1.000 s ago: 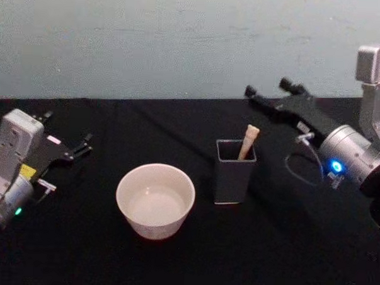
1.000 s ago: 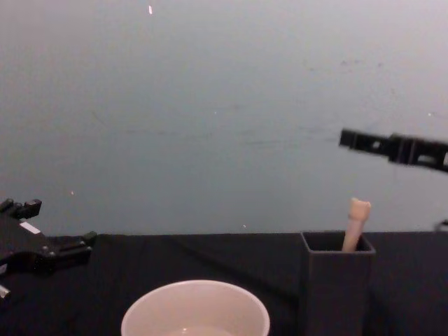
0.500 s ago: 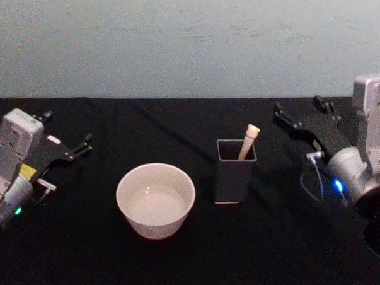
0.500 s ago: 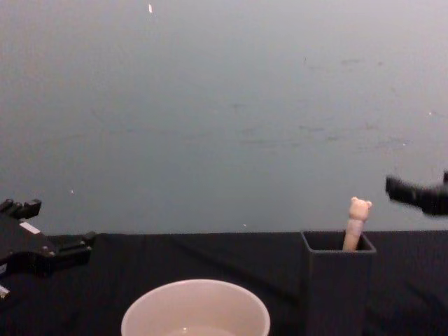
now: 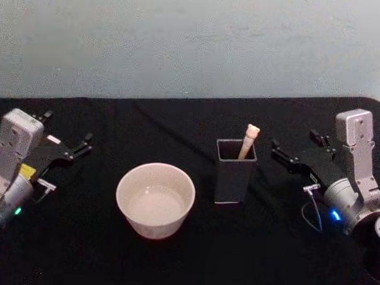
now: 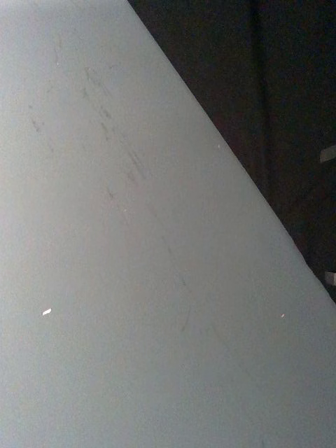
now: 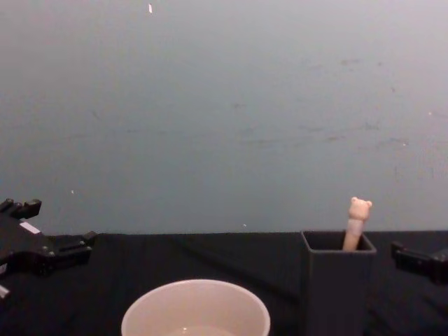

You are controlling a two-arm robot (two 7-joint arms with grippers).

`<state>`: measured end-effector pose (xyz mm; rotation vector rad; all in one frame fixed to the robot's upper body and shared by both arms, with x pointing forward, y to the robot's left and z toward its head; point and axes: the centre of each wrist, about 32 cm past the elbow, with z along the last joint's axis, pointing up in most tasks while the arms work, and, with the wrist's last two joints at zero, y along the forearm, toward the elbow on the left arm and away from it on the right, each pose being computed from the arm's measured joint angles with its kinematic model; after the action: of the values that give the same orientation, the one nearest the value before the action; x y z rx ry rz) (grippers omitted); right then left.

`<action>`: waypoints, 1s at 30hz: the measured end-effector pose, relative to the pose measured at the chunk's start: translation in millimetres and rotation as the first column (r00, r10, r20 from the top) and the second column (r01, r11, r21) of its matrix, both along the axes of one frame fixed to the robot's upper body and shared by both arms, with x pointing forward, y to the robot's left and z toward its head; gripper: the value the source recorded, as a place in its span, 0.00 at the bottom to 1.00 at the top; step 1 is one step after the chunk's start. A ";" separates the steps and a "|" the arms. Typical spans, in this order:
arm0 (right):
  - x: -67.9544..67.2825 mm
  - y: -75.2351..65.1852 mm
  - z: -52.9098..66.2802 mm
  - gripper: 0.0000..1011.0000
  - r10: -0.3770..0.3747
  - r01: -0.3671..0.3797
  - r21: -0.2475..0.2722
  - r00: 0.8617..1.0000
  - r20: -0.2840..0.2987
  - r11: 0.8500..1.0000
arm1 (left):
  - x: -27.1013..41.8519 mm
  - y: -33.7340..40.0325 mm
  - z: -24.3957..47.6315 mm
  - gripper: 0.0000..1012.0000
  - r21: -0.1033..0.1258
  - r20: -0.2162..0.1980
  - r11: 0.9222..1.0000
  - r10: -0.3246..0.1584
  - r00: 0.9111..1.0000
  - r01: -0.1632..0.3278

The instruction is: Pick up the stirring spoon with one hand, stir inside the cup, then place it back in its original position.

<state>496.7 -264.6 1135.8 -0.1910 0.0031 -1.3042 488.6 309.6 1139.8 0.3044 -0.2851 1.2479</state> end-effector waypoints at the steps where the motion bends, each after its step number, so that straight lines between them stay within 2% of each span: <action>1: 0.0 0.0 0.0 0.99 0.000 0.000 0.000 1.000 0.000 1.000 | 0.0 0.0 0.0 0.99 0.000 0.000 1.000 0.000 1.000 0.000; 30: -1.4 0.0 -0.1 0.99 -0.001 0.001 -0.004 1.000 0.004 1.000 | 0.0 0.0 0.0 0.99 0.000 0.000 1.000 0.000 1.000 0.000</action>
<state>495.2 -264.6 1135.6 -0.1918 -0.0028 -1.3057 488.6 309.7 1139.8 0.3044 -0.2851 1.2480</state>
